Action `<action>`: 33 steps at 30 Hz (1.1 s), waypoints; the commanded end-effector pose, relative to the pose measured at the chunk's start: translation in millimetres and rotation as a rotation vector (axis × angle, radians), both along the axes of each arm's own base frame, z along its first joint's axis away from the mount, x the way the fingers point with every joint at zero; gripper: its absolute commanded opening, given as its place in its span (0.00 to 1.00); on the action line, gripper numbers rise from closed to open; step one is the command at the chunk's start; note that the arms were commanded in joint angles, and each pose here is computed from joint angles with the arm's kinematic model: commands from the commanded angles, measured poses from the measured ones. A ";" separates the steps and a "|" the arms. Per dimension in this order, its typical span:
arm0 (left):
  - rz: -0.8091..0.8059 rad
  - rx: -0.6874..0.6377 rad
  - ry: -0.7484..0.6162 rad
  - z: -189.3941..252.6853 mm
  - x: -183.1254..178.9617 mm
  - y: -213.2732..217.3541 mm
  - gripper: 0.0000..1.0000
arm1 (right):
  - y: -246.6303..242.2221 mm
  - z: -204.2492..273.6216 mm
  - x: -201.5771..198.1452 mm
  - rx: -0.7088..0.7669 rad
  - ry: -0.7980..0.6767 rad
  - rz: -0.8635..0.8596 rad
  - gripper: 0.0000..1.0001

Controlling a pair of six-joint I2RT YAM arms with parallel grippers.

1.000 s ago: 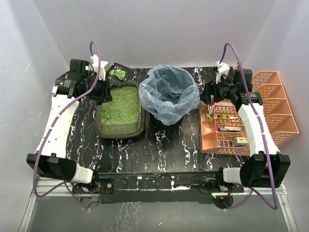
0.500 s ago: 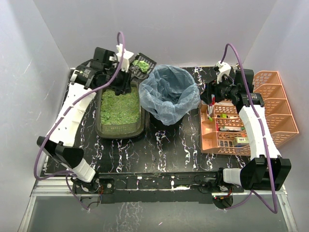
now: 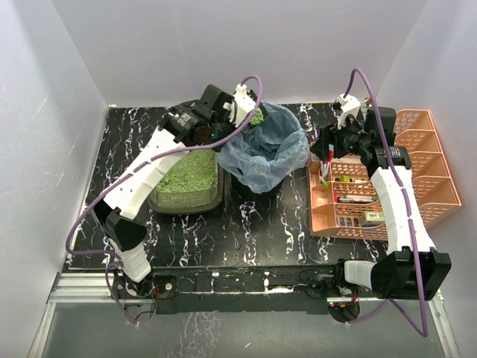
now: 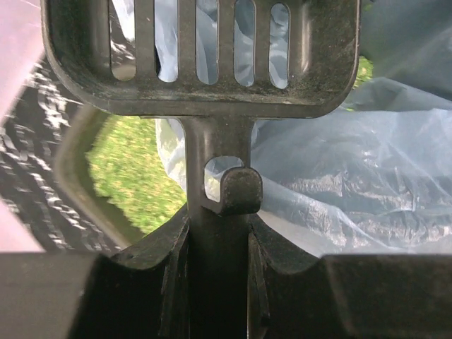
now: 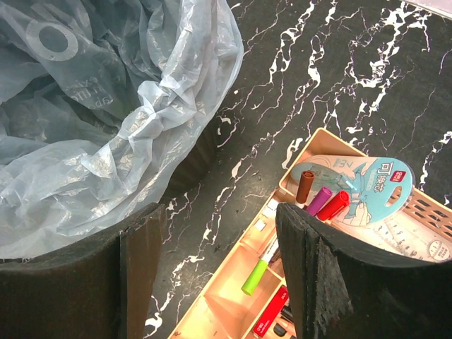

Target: Clean the litter box

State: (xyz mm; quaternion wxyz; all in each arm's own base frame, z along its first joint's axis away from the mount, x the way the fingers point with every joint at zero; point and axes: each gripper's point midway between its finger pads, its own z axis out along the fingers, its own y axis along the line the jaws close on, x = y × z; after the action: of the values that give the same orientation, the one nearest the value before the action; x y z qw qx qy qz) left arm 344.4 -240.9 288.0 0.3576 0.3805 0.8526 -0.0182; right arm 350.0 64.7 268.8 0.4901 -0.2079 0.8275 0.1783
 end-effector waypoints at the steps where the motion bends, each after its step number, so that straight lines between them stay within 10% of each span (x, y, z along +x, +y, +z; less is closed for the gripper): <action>1: 0.019 0.155 -0.267 45.3 12.9 10.0 0.00 | -1.2 23.9 1.3 -0.013 -0.096 0.009 0.69; 33: -0.079 0.872 -1.149 140.0 21.9 2.5 0.00 | 0.3 16.9 5.2 -0.005 -0.092 0.020 0.70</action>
State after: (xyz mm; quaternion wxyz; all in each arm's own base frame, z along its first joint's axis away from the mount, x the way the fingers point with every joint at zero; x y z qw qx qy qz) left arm 379.9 -248.3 366.0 0.5074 0.5256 0.4956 0.4697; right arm 349.5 64.6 270.5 0.4931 -0.2084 0.8257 0.1779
